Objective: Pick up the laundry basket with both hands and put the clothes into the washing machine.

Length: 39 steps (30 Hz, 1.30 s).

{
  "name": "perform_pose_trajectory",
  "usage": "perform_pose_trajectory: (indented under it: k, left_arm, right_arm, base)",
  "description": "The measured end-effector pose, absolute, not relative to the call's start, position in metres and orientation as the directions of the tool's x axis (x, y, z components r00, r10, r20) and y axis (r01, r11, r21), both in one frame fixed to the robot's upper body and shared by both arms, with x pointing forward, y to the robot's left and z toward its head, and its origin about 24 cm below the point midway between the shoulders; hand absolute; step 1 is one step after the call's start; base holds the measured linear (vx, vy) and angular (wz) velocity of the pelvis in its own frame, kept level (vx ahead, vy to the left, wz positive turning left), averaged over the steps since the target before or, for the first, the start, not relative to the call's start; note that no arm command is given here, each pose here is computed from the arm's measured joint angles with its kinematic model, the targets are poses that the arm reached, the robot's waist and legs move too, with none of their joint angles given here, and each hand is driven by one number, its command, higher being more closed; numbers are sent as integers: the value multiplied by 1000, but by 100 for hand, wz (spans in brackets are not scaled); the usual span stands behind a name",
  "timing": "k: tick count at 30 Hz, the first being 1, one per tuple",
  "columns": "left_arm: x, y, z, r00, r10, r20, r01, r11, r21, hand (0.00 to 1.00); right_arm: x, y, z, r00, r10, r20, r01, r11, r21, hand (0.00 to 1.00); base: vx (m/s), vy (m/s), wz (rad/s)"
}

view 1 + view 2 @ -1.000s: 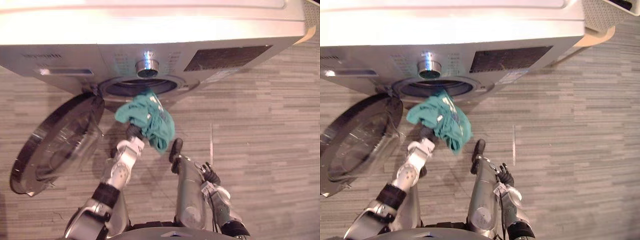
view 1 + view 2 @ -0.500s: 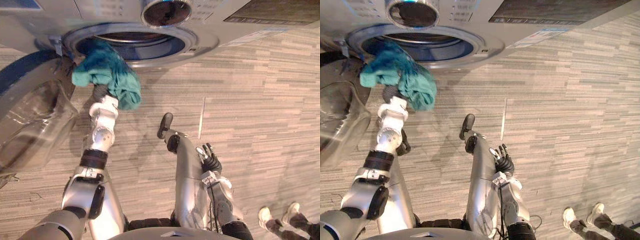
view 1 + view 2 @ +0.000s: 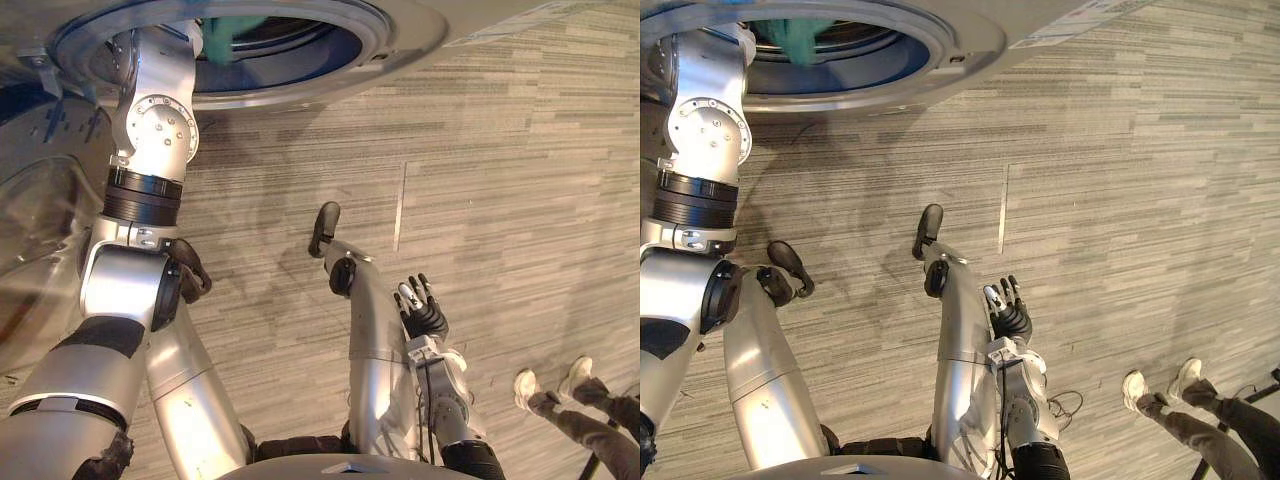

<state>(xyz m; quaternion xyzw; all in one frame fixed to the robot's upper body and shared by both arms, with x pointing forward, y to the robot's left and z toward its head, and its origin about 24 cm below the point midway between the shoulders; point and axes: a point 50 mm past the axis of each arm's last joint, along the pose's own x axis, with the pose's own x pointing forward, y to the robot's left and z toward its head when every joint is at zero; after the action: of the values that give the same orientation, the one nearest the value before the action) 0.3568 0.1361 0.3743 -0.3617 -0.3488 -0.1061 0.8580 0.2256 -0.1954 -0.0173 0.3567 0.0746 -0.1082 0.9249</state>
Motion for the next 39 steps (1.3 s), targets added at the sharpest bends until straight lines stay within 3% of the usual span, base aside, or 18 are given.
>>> perform_pose_trajectory:
  k: [7,8,13,15,19,22,27,34,39]
  left_arm:
    - [373,138,396,772,53,633,279,867,-412,100]
    - [374,143,398,773,62,631,253,882,-397,0]
    - [365,159,423,742,137,656,184,899,-397,0]
    - [358,169,429,676,190,712,11,964,-267,0]
    - [348,167,437,566,212,797,-231,968,-94,0]
    - [338,159,445,528,236,815,-153,971,-182,0]
    - [350,145,437,644,245,725,86,918,-387,0]
    - [370,141,409,754,236,613,156,842,-516,0]
    - [398,146,277,901,242,360,11,817,-577,0]
  right_arm:
    - [219,-202,-32,944,-167,-285,317,695,645,0]
    - [217,-205,-37,934,-183,-306,346,672,655,0]
    - [210,-206,-48,907,-219,-358,415,595,688,0]
    - [208,-204,-50,907,-217,-362,417,589,692,0]
    - [202,-203,-51,915,-209,-345,399,588,703,0]
    - [203,-199,-50,918,-217,-333,396,580,712,0]
    - [202,-198,-51,910,-224,-348,412,577,705,0]
    - [203,-191,-53,903,-212,-374,424,580,696,0]
    - [204,-189,-52,908,-206,-365,412,592,693,0]
  base:
    - [-73,25,-13]
    - [-111,57,-37]
    - [-72,60,-41]
    - [-60,50,-20]
    - [-41,45,-7]
    - [-28,35,2]
    - [-24,23,5]
    - [-32,5,9]
    - [-9,-33,37]
